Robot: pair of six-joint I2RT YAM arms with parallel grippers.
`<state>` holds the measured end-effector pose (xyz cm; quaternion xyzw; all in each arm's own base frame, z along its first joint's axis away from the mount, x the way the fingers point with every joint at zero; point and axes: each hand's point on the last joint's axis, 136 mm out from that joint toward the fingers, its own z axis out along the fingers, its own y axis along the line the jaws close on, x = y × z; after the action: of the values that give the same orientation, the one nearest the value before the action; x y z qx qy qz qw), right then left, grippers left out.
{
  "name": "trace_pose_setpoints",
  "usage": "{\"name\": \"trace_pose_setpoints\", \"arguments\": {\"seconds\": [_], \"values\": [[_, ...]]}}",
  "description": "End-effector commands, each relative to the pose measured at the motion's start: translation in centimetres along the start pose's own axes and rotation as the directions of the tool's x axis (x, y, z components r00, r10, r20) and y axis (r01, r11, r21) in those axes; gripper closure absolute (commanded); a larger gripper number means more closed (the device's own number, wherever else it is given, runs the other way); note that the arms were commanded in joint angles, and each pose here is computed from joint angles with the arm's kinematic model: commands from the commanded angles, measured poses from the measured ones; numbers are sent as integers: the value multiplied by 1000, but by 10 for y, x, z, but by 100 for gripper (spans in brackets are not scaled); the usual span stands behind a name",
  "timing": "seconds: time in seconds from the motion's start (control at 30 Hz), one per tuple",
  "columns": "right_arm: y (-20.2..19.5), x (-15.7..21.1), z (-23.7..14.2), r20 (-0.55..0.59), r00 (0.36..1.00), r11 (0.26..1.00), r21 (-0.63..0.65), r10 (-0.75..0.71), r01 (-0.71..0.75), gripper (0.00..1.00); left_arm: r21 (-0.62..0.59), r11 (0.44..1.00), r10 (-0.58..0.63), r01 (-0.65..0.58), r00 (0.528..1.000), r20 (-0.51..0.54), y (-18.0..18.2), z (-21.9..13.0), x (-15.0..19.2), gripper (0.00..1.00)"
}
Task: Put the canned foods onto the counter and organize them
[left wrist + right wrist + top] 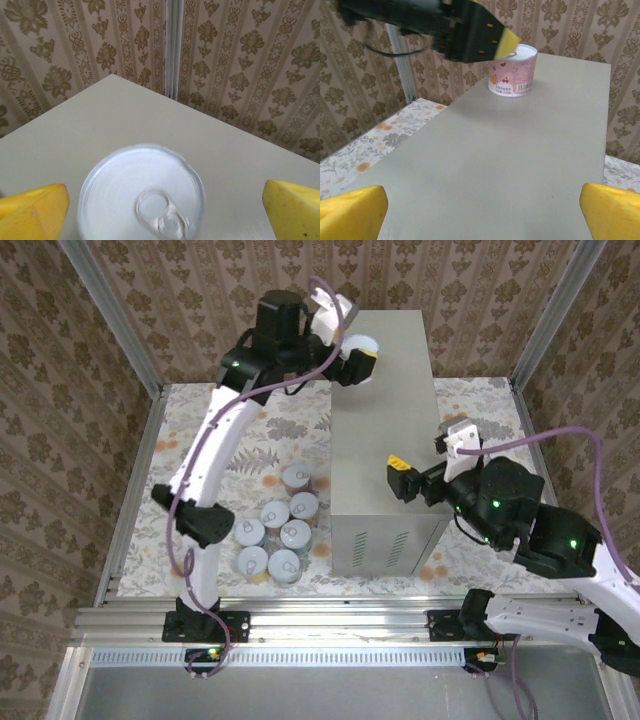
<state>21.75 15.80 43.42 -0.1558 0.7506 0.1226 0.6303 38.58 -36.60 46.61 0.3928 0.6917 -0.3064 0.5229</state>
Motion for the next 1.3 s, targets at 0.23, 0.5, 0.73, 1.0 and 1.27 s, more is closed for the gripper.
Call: {"name": "trace_pose_setpoints", "arguments": {"seconds": [0.23, 0.5, 0.73, 1.0, 1.27], "values": [[-9, -29, 61, -18, 996, 991, 96, 91, -89, 0, -140, 983, -108, 121, 989, 100, -9, -138, 11, 0], [-15, -42, 129, -94, 989, 984, 149, 116, -102, 0, -226, 961, -137, 159, 985, 107, -25, -211, 55, 0], [-27, -35, 178, -161, 978, 967, 237, 136, -96, 0, -219, 962, -153, 165, 986, 71, -46, -234, 91, 0], [-37, -32, 218, -176, 973, 954, 285, 149, -94, 0, -227, 962, -142, 151, 988, 56, -54, -244, 108, 0], [-57, -26, 250, -183, 969, 932, 350, 164, -92, 7, -208, 966, -147, 152, 988, 41, -54, -237, 115, 0]]}}
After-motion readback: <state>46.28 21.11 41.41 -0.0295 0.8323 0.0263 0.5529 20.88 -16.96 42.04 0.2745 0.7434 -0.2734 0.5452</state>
